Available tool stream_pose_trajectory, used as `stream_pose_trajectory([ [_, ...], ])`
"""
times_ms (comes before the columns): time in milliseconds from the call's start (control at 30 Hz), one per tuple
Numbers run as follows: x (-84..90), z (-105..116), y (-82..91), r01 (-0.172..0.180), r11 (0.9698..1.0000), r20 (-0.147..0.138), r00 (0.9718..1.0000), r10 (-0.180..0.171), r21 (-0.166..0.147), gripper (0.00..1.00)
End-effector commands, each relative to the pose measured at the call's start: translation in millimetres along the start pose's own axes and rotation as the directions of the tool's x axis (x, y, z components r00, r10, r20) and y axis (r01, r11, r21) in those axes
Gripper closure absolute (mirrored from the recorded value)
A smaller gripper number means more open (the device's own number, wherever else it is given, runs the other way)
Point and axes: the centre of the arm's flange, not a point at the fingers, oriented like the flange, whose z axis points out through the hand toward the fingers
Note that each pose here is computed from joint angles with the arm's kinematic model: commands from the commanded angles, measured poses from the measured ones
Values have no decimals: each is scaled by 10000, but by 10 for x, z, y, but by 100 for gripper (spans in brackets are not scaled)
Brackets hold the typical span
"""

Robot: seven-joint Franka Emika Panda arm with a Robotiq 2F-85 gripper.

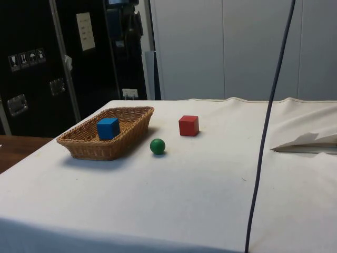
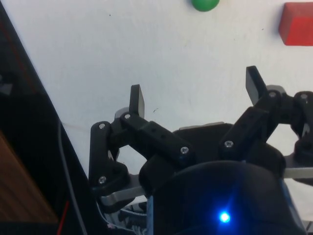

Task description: Place all non-red objects into the basket.

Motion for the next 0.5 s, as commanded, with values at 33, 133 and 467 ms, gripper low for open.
stream_pose_trajectory([
  [33, -41, -11, 2, -159, 9998, -68, 9999, 158, -86, 0],
  [133, -81, -10, -3, -299, 9995, -57, 9995, 299, -75, 0],
  [467, -206, 46, -39, -420, 9991, -125, 9990, 420, 41, 0],
])
